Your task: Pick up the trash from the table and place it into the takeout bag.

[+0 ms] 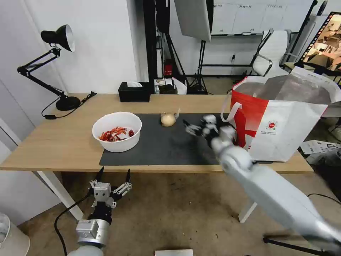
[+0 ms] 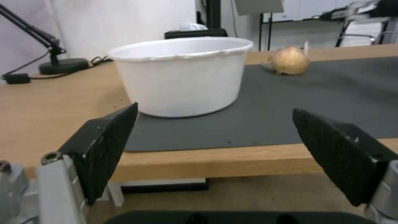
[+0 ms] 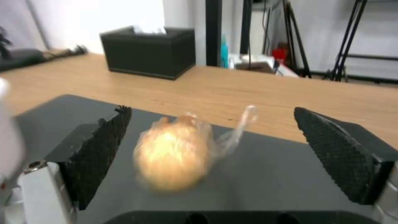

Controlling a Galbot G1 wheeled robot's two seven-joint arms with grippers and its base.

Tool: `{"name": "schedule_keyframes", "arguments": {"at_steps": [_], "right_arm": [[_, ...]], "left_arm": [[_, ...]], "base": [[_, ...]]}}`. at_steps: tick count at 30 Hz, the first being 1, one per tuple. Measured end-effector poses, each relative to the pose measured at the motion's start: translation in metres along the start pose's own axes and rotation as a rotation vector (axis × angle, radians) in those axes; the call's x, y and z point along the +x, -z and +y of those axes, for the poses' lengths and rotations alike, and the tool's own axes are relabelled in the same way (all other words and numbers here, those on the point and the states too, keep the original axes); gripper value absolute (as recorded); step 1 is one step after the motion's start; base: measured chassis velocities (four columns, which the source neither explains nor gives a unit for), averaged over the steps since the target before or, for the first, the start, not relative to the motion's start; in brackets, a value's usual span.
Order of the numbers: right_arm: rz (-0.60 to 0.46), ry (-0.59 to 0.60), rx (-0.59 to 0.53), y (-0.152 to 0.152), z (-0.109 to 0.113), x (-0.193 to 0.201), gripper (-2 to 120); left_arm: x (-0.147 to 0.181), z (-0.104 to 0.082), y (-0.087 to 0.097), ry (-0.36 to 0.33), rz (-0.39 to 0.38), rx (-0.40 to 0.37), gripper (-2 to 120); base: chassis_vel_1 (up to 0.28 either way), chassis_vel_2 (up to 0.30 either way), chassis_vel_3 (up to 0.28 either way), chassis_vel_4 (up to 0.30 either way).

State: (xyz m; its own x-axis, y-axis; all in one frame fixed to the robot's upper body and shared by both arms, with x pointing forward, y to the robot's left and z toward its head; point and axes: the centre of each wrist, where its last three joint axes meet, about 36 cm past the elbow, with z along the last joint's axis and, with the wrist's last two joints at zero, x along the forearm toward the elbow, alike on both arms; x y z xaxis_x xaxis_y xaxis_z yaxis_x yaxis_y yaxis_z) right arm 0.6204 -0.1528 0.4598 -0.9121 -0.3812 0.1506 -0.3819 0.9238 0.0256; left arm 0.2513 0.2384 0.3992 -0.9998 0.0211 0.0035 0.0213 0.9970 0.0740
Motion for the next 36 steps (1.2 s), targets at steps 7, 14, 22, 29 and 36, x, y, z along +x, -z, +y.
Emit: {"name": "schedule_keyframes", "arguments": {"at_steps": [7,14,22,29,36], "right_arm": [[0.151,-0.014,0.051,0.025,0.025,-0.084,100],[0.226,-0.013,0.093,0.022,0.046,-0.102,100],[0.281,-0.027,0.127,0.015,0.053,-0.093,100],[0.311,-0.026,0.126,0.012,0.055,-0.088,98],[0.325,-0.028,0.107,0.013,0.054,-0.087,74]], "left_arm": [[0.004,0.003,-0.007,0.024,0.023,0.001,100],[0.006,0.005,-0.005,0.034,0.019,0.003,100],[0.009,0.006,-0.004,0.042,0.013,0.006,100],[0.011,0.005,-0.002,0.044,0.009,0.008,100],[0.013,0.005,0.0,0.048,0.008,0.007,100]], "base": [[0.0,0.0,0.0,0.0],[0.0,0.0,0.0,0.0],[0.0,0.0,0.0,0.0],[0.0,0.0,0.0,0.0],[0.0,0.0,0.0,0.0]]}}
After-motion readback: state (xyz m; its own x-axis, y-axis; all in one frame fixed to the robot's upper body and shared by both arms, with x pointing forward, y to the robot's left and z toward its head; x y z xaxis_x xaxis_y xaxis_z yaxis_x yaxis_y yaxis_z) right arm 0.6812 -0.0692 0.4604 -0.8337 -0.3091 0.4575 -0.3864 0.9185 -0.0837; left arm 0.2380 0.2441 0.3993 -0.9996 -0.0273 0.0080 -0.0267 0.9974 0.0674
